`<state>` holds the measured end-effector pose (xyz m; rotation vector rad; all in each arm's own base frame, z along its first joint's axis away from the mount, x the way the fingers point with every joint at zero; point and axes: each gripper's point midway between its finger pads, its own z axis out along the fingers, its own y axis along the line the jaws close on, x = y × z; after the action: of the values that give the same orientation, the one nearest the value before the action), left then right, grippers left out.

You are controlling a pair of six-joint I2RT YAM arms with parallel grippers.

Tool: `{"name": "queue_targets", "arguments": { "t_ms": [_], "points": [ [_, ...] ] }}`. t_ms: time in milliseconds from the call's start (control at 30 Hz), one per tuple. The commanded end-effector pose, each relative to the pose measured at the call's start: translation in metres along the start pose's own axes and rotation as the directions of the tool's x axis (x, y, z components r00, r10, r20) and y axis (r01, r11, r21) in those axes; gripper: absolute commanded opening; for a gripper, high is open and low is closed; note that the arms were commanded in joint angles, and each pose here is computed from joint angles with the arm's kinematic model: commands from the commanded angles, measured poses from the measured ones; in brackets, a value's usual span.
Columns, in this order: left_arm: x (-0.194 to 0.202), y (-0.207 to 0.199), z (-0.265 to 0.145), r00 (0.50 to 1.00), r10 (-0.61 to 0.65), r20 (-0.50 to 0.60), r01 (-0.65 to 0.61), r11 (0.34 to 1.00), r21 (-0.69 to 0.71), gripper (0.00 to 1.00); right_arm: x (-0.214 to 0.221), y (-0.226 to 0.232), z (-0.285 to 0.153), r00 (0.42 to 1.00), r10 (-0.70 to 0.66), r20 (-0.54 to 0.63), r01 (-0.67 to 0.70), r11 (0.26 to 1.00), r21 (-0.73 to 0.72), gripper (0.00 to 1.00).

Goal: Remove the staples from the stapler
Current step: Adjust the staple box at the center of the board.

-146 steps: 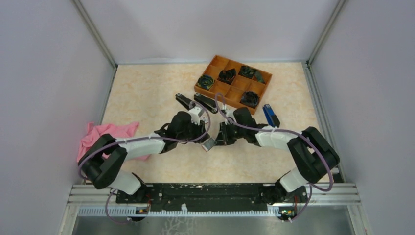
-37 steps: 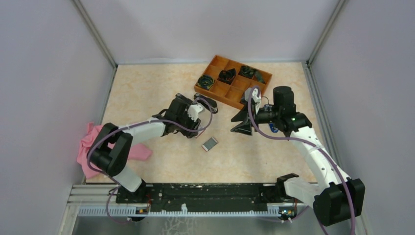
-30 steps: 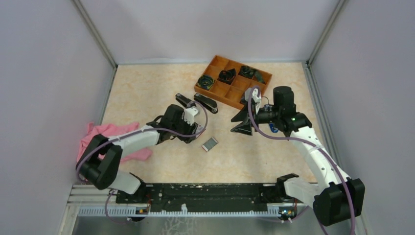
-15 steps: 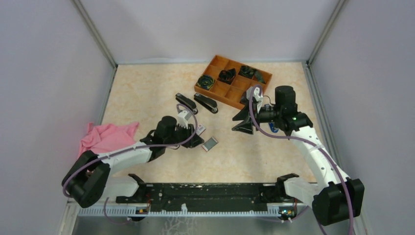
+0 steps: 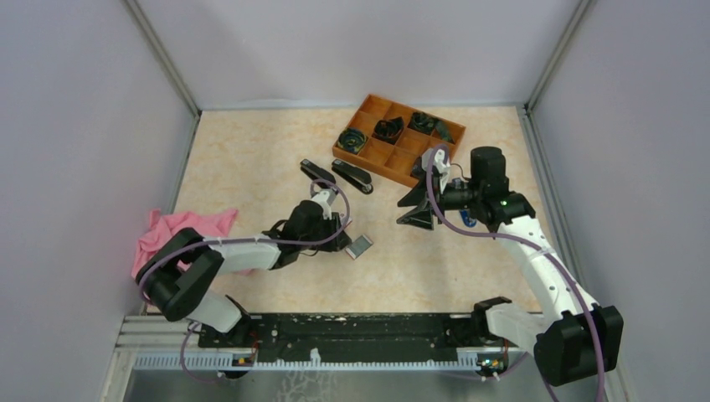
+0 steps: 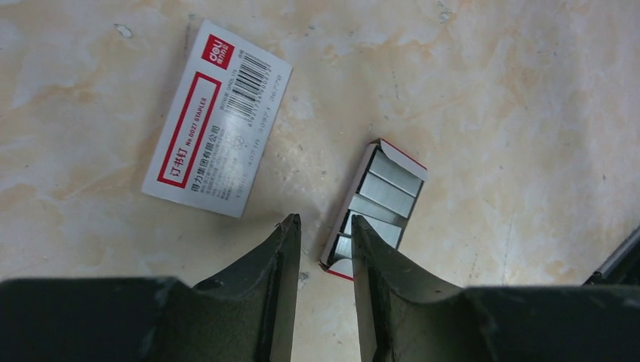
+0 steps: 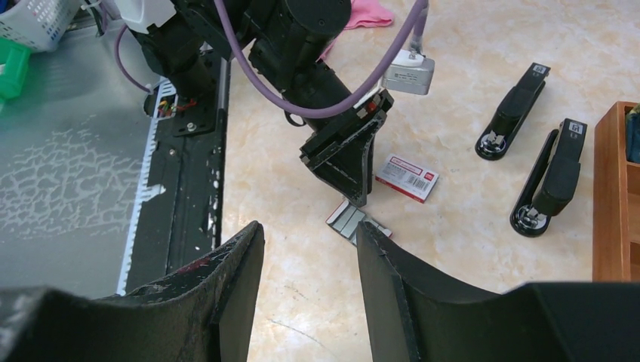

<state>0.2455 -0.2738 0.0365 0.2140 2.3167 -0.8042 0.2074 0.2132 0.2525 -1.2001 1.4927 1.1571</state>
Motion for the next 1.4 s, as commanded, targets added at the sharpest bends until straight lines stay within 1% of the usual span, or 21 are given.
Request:
{"name": "queue_targets", "arguments": {
  "t_ms": [0,133,367,467,533,633,667,700,800,900,1000,1067,1200,1267,1367],
  "points": [
    [-0.015,0.007,0.009,0.999,0.005,0.046,-0.003,0.999,-0.042,0.37,-0.01,0.003,-0.003,0.998,-0.048,0.033,0.048,0.999,-0.015,0.49],
    [-0.018,0.022,0.012,0.998,0.003,0.055,0.002,0.996,-0.09,0.38,-0.011,0.003,-0.003,0.998,-0.05,0.035,0.051,0.999,-0.016,0.49],
    [-0.046,0.049,0.015,0.995,0.022,0.093,-0.006,0.986,-0.164,0.4,-0.011,0.004,-0.003,0.998,-0.049,0.036,0.05,0.999,-0.019,0.49],
    [-0.053,0.046,0.01,0.994,0.04,0.098,-0.024,0.988,-0.154,0.4,-0.011,0.004,-0.003,0.998,-0.05,0.037,0.051,0.999,-0.017,0.49],
    [-0.057,0.038,0.003,0.993,0.063,0.103,-0.05,0.991,-0.122,0.41,-0.012,0.004,-0.004,0.998,-0.052,0.038,0.053,0.998,-0.016,0.49],
    [-0.064,0.023,-0.012,0.984,0.133,0.116,-0.127,0.99,-0.06,0.43,-0.013,0.004,-0.004,0.998,-0.052,0.039,0.053,0.998,-0.017,0.49],
    [-0.066,0.019,-0.017,0.978,0.167,0.128,-0.163,0.986,-0.042,0.46,-0.012,0.004,-0.004,0.998,-0.051,0.039,0.051,0.999,-0.017,0.49],
    [-0.069,0.017,-0.02,0.968,0.208,0.139,-0.205,0.978,-0.033,0.52,-0.013,0.004,-0.004,0.998,-0.051,0.04,0.052,0.999,-0.017,0.49],
    [-0.079,0.023,-0.026,0.944,0.298,0.144,-0.289,0.954,-0.081,0.66,-0.013,0.005,-0.005,0.998,-0.052,0.042,0.053,0.998,-0.017,0.49],
    [-0.094,0.032,-0.025,0.939,0.318,0.128,-0.302,0.945,-0.128,0.69,-0.014,0.005,-0.005,0.998,-0.054,0.044,0.054,0.998,-0.017,0.49],
    [-0.107,0.038,-0.015,0.944,0.31,0.111,-0.296,0.947,-0.124,0.69,-0.014,0.006,-0.005,0.998,-0.052,0.045,0.053,0.998,-0.019,0.49],
    [-0.11,0.044,-0.006,0.949,0.306,0.075,-0.295,0.947,-0.131,0.7,-0.014,0.006,-0.005,0.997,-0.053,0.047,0.054,0.998,-0.021,0.49],
    [-0.112,0.046,0.015,0.946,0.325,0.012,-0.322,0.941,-0.103,0.7,-0.015,0.007,-0.005,0.997,-0.055,0.049,0.056,0.998,-0.022,0.49],
    [-0.106,0.049,0.025,0.948,0.315,-0.054,-0.319,0.943,-0.099,0.69,-0.015,0.007,-0.005,0.997,-0.053,0.049,0.054,0.998,-0.023,0.49],
    [-0.103,0.052,0.036,0.945,0.313,-0.095,-0.322,0.942,-0.097,0.68,-0.014,0.007,-0.005,0.997,-0.053,0.049,0.054,0.998,-0.023,0.49]
  ]
}}
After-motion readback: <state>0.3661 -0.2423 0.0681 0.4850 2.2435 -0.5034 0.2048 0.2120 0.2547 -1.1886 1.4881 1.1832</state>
